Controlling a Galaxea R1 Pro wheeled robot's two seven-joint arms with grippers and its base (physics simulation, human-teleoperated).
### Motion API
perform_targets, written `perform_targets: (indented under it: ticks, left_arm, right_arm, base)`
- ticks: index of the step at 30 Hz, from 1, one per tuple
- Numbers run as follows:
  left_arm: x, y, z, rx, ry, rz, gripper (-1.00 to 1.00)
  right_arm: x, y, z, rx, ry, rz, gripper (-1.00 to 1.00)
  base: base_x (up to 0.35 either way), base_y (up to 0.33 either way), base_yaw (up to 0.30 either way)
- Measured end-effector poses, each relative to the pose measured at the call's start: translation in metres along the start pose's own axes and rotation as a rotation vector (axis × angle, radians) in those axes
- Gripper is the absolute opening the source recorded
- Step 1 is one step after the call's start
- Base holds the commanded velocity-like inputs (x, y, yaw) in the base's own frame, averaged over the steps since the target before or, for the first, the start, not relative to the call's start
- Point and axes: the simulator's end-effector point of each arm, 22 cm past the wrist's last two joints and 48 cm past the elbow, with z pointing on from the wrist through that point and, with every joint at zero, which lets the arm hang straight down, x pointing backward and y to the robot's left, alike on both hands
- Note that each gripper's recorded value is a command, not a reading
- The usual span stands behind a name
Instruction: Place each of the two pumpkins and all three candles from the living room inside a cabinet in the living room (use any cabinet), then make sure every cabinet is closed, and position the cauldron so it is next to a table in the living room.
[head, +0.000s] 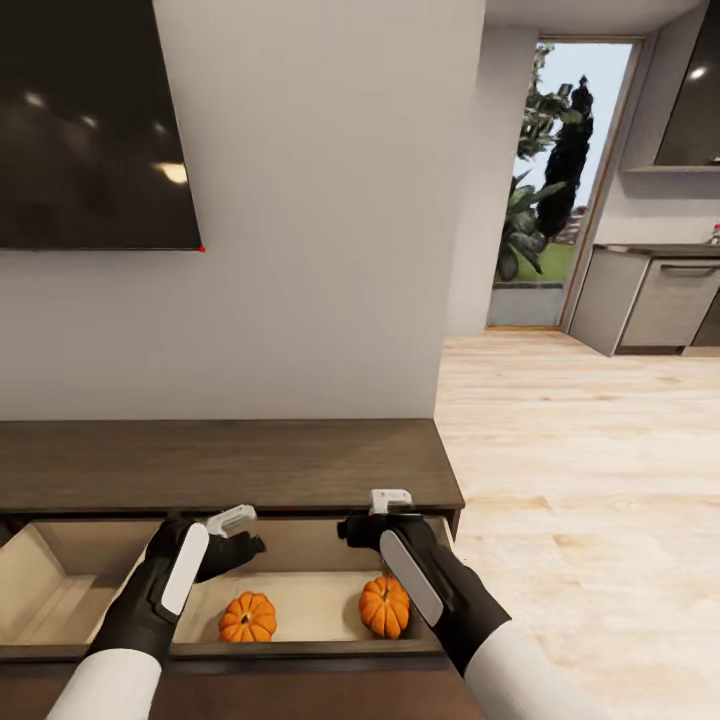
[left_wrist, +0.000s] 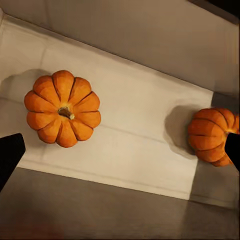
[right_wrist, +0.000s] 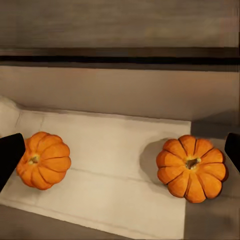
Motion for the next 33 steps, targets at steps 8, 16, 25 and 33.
perform_targets:
  ticks: [8,16,25,33]
  left_arm:
    - [-0.011,-0.009,-0.017,0.023,0.014,-0.009,1.00]
    - [-0.022,-0.014,-0.031,0.023,0.013,-0.011,1.00]
    - [-0.034,-0.019,-0.046,0.021,0.013,-0.011,1.00]
    - [-0.045,-0.025,-0.059,0.022,0.013,-0.011,1.00]
  right_arm:
    - [-0.043,0.023,-0.030,-0.048,-0.054,-0.018,1.00]
    - [-0.060,0.022,-0.039,-0.045,-0.051,-0.001,1.00]
    - [-0.076,0.024,-0.049,-0.043,-0.049,0.003,1.00]
    - [-0.090,0.027,-0.059,-0.043,-0.048,0.003,1.00]
  base:
    - [-0.046,0.000,0.000]
    - [-0.084,0.000,0.000]
    - [-0.001,0.000,0.000]
    - [-0.012,0.000,0.000]
